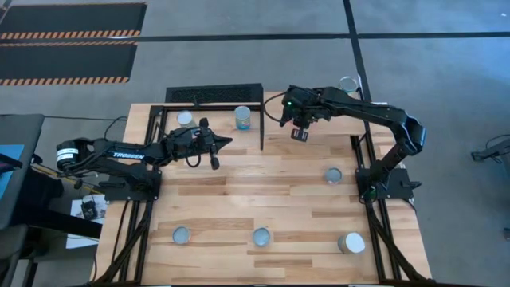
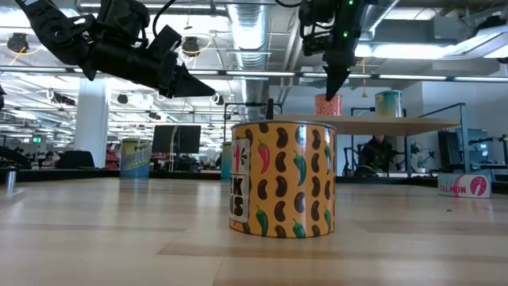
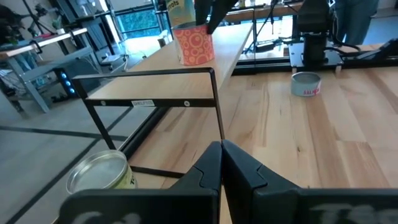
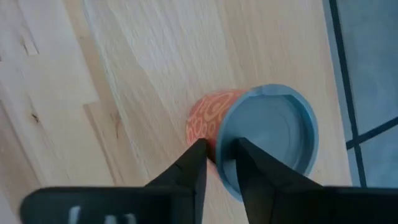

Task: Pick and place cans onto a shelf
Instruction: Put the red can on the shelf

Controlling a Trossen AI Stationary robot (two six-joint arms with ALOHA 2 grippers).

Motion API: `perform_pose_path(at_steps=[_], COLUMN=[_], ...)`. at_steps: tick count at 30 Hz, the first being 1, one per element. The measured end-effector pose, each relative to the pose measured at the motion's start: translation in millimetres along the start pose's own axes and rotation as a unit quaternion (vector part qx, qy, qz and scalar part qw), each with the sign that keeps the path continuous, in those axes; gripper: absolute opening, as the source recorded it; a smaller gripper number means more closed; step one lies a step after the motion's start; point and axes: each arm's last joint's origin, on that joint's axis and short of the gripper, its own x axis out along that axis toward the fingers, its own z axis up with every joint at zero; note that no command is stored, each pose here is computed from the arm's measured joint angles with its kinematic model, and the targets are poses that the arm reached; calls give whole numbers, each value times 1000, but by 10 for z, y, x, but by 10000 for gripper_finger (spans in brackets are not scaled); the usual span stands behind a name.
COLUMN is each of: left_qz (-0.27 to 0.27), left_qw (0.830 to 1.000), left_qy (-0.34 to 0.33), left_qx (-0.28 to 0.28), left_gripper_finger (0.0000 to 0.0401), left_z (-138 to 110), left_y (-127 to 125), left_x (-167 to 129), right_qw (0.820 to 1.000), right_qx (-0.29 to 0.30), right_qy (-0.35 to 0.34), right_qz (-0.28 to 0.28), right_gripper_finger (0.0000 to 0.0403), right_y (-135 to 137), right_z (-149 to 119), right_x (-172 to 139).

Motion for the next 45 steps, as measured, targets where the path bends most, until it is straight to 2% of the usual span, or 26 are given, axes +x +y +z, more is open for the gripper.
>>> perform_pose_path(at_steps=[4,7,12,20,23,32,39,45], left_qz=[-1,-2,-3,-3,-3,-2,-2,-2], left_qw=[1000,1000,1000,1000,1000,1000,1000,1000], left_qy=[4,14,19,19,19,19,20,20], left_qx=[0,0,0,-5,-6,-12,-12,-12], left_gripper_finger=[0,0,0,0,0,0,0,0], left_z=[-8,-27,-37,-37,-37,-37,-37,-37], left_y=[-1,-5,-6,-6,-6,-6,-6,-6], left_x=[0,0,-1,-1,-1,-1,0,0], right_qw=[1000,999,990,967,959,949,950,950], right_qx=[4,36,139,250,279,314,312,311], right_qy=[-1,-12,3,30,28,23,28,31], right_qz=[1,-2,-15,-45,-33,-21,-10,-12], right_gripper_finger=[48,13,20,6,11,11,12,36], right_y=[-32,-102,-390,-867,-997,-1200,-1205,-1209], right_z=[16,34,-27,-242,-308,-362,-327,-322], right_x=[-31,-97,-175,-68,-41,100,211,236])
